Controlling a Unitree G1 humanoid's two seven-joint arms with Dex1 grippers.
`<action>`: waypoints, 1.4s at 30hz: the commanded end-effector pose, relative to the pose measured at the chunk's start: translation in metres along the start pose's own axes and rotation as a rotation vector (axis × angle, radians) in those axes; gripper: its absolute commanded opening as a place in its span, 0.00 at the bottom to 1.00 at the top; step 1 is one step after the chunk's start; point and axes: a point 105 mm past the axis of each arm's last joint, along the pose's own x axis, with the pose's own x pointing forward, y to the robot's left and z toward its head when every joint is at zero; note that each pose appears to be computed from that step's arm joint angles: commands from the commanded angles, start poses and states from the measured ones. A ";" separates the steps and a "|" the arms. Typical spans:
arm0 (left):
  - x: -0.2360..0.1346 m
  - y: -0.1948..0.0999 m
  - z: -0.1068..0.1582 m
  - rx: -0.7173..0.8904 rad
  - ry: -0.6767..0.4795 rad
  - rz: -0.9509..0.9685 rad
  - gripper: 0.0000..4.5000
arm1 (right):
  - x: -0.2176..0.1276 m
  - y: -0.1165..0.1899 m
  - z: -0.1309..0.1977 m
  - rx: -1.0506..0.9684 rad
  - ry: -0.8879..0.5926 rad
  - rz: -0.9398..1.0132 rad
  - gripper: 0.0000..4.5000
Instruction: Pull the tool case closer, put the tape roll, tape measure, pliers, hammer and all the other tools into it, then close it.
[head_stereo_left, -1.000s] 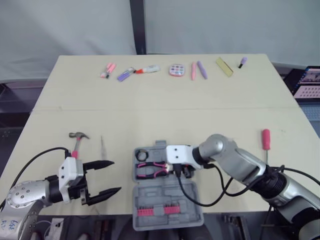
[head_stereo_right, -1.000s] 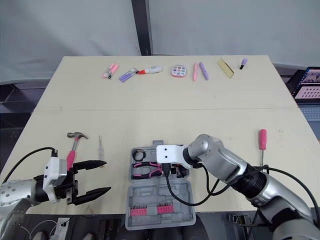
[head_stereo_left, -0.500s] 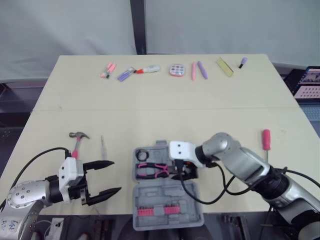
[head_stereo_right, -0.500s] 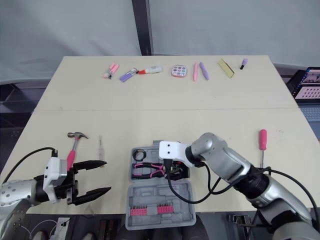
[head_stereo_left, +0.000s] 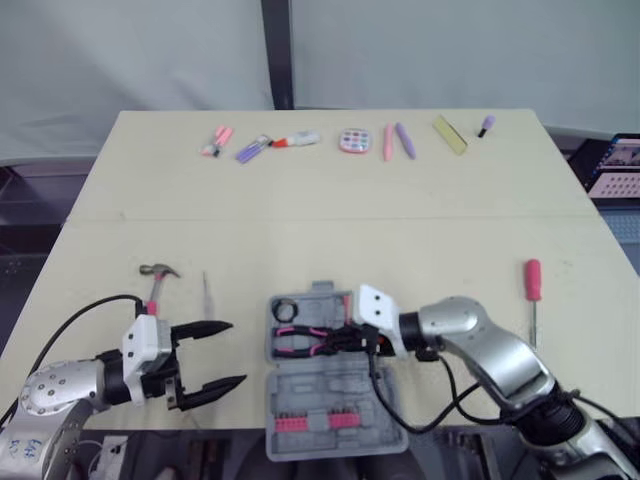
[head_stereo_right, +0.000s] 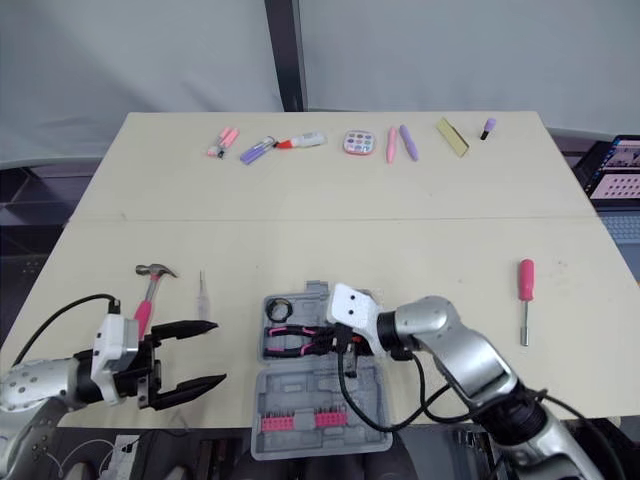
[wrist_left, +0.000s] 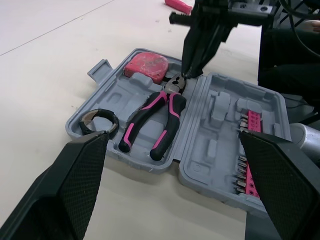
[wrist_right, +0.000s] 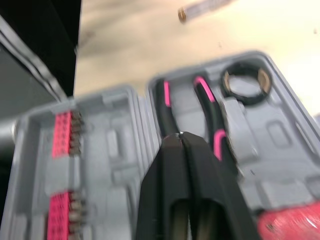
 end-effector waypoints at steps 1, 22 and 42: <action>0.000 0.000 0.004 0.029 -0.008 -0.002 1.00 | 0.001 -0.003 0.002 -0.008 -0.032 -0.022 0.01; -0.001 0.000 0.005 0.032 -0.005 0.001 1.00 | 0.014 -0.014 -0.027 0.021 -0.002 -0.083 0.01; 0.001 -0.001 0.003 0.019 -0.011 -0.005 1.00 | 0.018 -0.013 -0.070 0.028 0.197 -0.107 0.01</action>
